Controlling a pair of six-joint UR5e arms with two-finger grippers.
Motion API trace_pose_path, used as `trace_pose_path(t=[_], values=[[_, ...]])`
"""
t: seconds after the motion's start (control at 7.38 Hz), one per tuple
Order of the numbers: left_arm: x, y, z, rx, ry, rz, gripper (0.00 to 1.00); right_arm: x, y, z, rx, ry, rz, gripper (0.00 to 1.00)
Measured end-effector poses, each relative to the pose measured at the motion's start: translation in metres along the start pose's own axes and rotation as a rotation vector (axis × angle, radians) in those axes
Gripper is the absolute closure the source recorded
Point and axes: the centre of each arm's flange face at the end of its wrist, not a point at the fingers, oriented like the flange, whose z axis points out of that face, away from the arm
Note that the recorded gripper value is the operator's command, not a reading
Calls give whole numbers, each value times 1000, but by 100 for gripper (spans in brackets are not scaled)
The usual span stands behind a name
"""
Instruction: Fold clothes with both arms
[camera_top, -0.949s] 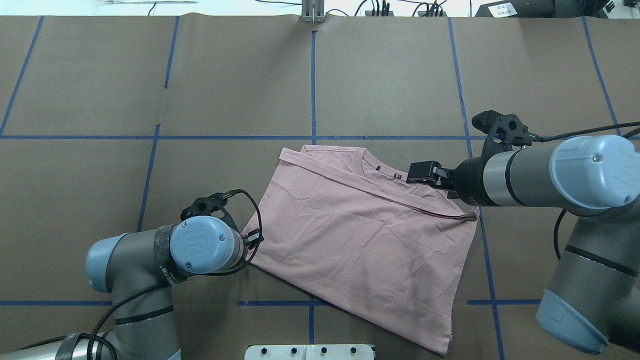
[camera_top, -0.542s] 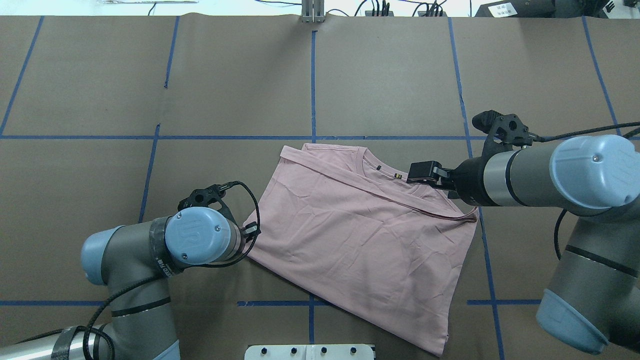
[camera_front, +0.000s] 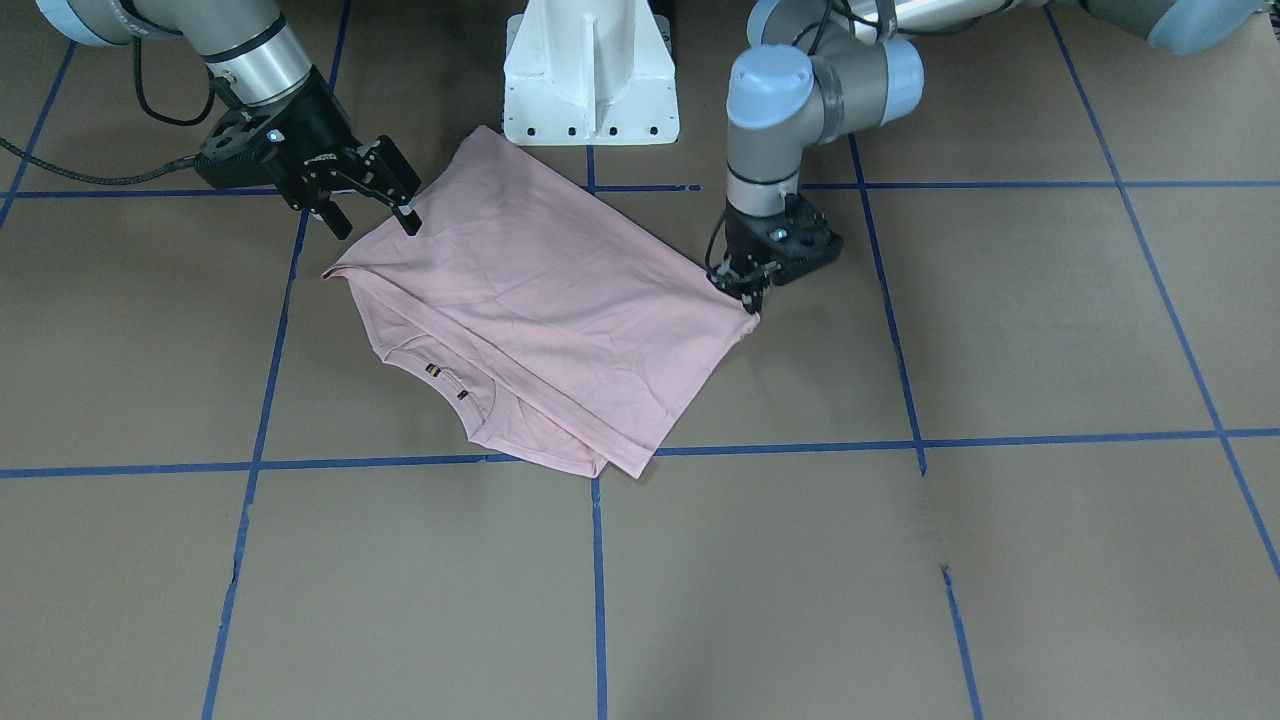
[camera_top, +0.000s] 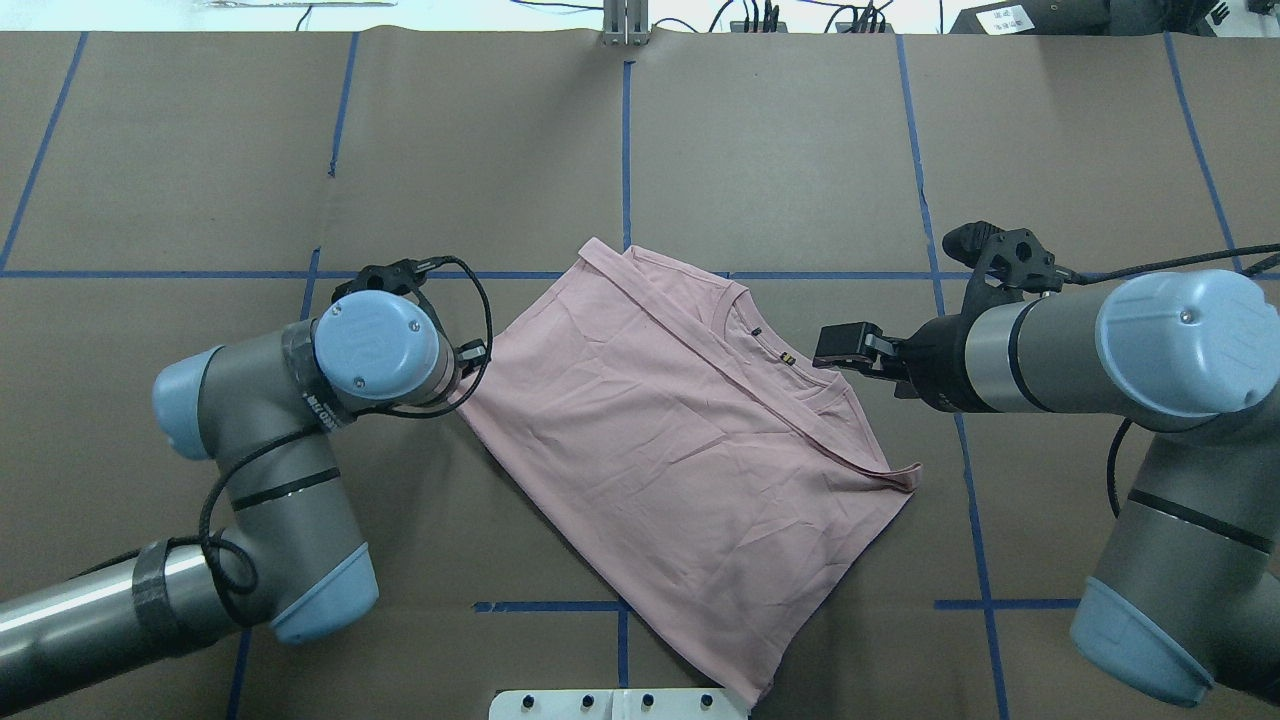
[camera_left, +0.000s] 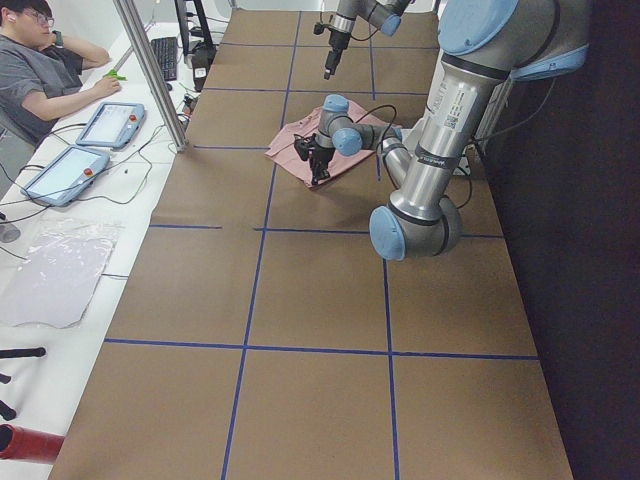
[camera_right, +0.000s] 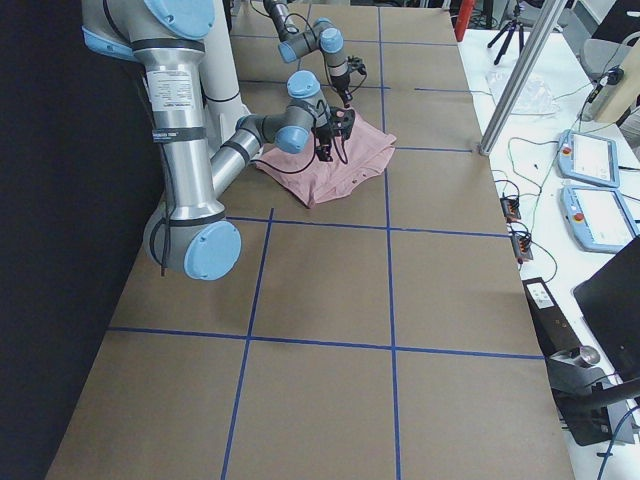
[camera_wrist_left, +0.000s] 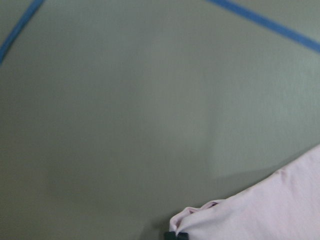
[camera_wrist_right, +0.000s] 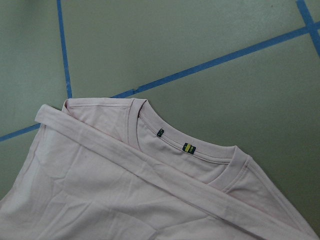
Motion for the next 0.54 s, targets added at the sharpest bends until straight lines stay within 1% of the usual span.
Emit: trace_pose_path(t=[0.41, 0.54], values=[[35, -107, 10, 104, 29, 53, 100, 0, 0, -1, 5, -1, 1, 0], [50, -131, 13, 133, 55, 80, 100, 0, 0, 0, 6, 0, 1, 0]])
